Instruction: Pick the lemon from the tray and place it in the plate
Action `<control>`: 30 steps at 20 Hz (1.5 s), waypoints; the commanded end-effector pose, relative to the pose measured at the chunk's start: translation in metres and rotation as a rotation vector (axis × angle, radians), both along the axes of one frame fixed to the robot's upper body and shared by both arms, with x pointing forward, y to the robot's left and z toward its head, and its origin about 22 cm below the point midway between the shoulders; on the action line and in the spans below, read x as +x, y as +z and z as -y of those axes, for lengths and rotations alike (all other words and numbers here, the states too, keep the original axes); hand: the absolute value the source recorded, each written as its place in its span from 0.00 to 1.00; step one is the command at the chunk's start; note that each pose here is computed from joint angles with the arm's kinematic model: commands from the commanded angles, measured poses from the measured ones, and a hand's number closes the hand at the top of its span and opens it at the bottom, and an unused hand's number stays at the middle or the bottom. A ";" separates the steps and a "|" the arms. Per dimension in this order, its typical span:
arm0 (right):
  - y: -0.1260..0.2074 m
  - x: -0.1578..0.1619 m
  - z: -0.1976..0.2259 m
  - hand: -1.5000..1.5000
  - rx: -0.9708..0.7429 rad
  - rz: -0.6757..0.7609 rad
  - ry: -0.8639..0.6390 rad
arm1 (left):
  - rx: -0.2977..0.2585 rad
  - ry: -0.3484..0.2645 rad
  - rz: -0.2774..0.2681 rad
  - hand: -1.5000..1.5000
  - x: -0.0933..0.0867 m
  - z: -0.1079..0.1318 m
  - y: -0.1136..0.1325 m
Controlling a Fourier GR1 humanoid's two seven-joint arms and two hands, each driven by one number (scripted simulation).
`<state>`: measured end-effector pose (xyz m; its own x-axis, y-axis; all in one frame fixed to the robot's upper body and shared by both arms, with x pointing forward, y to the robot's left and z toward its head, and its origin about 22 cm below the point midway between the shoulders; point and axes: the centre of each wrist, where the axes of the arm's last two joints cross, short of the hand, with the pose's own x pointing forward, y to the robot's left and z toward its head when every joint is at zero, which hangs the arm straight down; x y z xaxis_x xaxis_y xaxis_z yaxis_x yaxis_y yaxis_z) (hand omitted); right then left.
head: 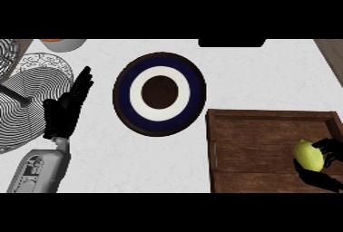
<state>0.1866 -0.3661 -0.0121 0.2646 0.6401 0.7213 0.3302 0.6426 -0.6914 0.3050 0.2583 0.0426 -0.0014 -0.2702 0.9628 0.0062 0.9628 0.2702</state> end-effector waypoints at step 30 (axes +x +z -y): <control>0.145 0.141 -0.271 1.00 -0.044 0.132 0.407 | 0.016 -0.010 -0.002 0.50 -0.007 0.000 0.004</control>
<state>0.3123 -0.1331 0.1334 -0.0934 0.7183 0.6894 0.1756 0.6935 -0.6988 0.3044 0.2528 0.0442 -0.0049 -0.2762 0.9611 0.0118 0.9610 0.2762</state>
